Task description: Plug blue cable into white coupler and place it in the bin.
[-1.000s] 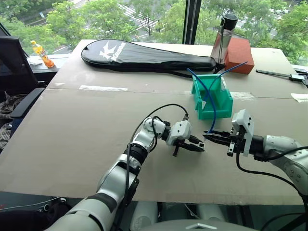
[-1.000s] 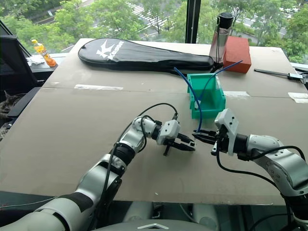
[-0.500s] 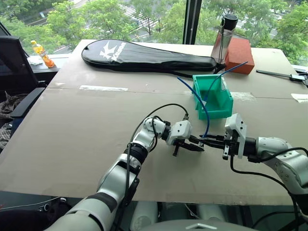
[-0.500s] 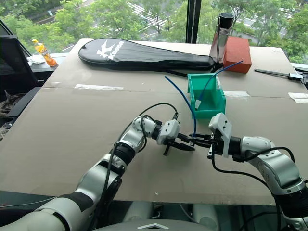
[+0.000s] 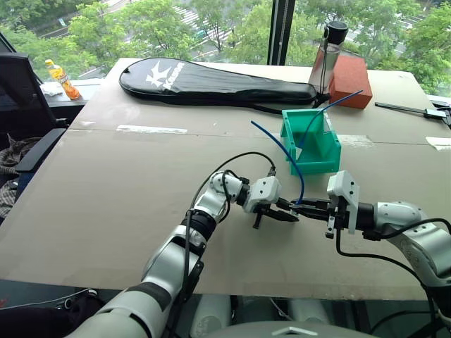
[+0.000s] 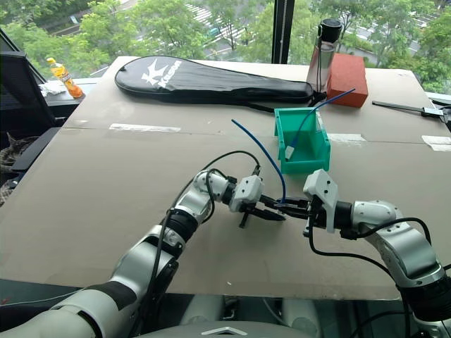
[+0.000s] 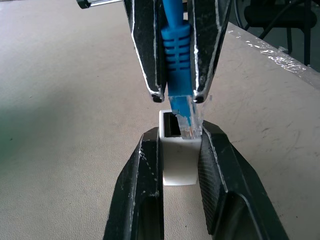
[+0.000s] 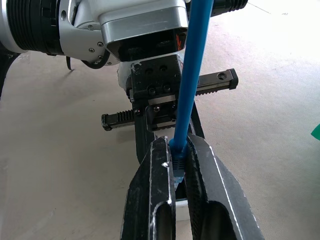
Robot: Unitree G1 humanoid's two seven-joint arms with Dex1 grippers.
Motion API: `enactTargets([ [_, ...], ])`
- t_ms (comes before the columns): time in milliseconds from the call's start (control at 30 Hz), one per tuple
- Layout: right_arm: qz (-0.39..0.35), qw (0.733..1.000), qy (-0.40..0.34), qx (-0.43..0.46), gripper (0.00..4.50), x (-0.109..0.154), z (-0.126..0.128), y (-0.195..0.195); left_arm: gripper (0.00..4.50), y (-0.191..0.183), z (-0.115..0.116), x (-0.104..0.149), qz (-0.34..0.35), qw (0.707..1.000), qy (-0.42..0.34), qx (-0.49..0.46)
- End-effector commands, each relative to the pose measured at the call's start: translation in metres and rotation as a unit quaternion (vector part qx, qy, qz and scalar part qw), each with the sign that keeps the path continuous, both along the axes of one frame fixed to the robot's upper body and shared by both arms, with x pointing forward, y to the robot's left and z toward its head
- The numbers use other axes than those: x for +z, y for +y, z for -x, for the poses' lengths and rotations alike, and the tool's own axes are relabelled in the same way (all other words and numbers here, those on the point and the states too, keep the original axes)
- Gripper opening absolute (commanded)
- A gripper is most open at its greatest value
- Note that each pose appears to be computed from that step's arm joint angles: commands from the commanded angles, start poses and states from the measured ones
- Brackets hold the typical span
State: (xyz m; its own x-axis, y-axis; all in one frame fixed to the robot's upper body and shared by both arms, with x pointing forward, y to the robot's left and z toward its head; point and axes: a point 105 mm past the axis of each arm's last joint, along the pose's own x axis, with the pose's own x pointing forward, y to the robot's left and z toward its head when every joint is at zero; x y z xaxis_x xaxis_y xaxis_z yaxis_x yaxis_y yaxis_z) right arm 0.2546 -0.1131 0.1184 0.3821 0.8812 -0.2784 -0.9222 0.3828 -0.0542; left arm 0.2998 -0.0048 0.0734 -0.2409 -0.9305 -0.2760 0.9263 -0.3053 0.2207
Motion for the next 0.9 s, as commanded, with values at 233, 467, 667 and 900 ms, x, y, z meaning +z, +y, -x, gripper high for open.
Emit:
enactTargets([
  [233, 0.025, 1.0, -0.007, 0.0, 0.0, -0.005, -0.008, -0.007, 0.35, 0.001, 0.004, 0.001, 0.001, 1.0, -0.007, -0.009],
  [467, 0.027, 0.999, 0.008, 0.021, 0.0, -0.011, 0.002, -0.002, 0.35, 0.001, 0.006, 0.001, 0.003, 1.0, -0.005, -0.009],
  [667, 0.018, 0.999, 0.01, 0.025, 0.0, -0.012, 0.006, 0.001, 0.35, 0.004, 0.005, 0.001, 0.001, 1.0, -0.003, -0.004],
  [900, 0.046, 0.999, 0.002, 0.027, 0.0, -0.022, 0.007, -0.001, 0.35, 0.004, 0.004, 0.001, 0.0, 1.0, -0.003, -0.004],
])
